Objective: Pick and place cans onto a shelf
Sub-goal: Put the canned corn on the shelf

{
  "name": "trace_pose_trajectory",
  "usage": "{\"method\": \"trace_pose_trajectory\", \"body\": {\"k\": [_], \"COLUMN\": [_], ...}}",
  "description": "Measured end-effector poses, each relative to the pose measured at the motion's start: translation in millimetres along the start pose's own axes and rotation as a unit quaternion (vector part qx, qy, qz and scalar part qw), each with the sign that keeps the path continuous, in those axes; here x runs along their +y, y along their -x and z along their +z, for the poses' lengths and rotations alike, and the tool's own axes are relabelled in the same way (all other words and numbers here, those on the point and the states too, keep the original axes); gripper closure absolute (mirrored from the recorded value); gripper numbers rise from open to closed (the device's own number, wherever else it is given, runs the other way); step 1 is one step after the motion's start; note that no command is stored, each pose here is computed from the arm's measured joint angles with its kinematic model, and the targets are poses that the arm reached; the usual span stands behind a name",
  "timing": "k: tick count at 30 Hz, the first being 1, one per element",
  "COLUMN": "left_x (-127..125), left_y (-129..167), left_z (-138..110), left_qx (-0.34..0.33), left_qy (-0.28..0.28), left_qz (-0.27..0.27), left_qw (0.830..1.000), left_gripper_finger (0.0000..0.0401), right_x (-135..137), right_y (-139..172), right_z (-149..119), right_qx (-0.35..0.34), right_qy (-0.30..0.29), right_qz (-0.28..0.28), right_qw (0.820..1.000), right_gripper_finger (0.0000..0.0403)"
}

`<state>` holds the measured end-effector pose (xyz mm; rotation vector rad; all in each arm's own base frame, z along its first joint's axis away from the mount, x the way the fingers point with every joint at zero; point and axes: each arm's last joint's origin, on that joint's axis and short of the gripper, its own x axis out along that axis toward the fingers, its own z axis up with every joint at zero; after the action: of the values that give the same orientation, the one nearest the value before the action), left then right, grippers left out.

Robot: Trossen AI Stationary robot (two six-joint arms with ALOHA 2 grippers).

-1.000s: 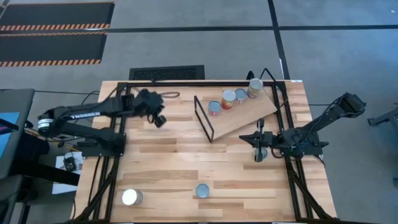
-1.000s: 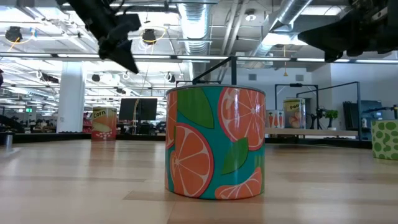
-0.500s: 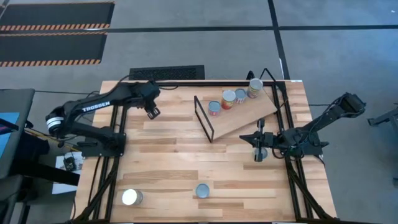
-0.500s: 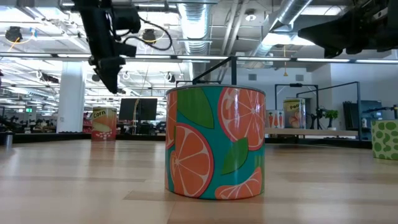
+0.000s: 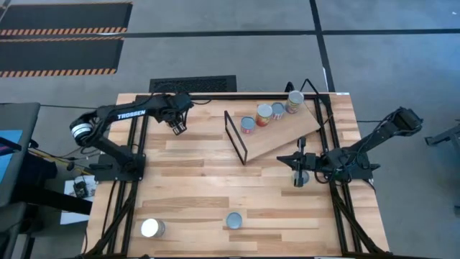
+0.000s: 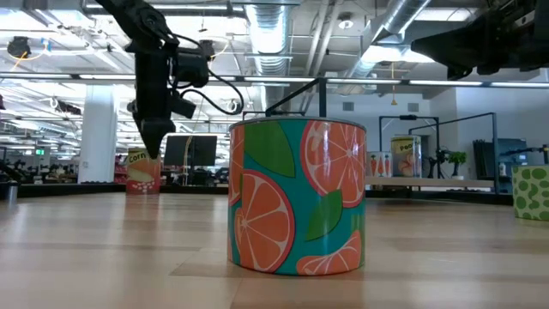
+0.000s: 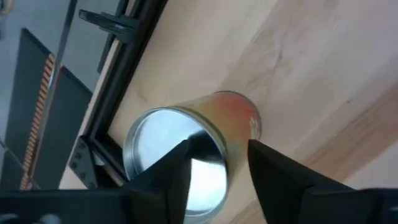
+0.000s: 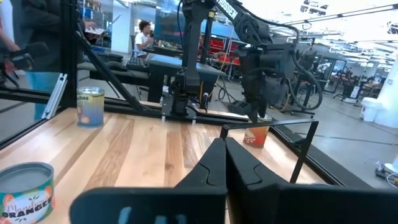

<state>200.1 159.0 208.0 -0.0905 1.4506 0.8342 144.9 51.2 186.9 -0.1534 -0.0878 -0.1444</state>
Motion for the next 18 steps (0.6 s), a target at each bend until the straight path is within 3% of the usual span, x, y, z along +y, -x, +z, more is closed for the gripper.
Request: {"method": "trace_pose_trajectory", "body": {"k": [8,15,18], "left_x": [0.0,-5.3,-18.3], "left_y": [4.9,37.3,60.1], "left_z": [-2.9,-9.1,-15.1], "left_qx": [0.000,-0.039,-0.079], "left_qy": [-0.020,-0.041,-0.091], "left_qz": [-0.008,-0.097,-0.149], "left_qw": [1.000,0.994,0.981], "left_gripper_finger": [0.0386,0.0400,0.0401], "right_x": [0.0,0.0,0.0], "right_y": [0.0,0.0,0.0], "right_z": [0.0,0.1,0.1], "right_qx": [0.000,0.000,0.000], "right_qy": [0.001,0.003,0.003], "right_qz": [0.000,0.000,0.000], "right_qw": [1.000,1.000,1.000], "right_gripper_finger": [0.0395,0.0395,0.0395]}}
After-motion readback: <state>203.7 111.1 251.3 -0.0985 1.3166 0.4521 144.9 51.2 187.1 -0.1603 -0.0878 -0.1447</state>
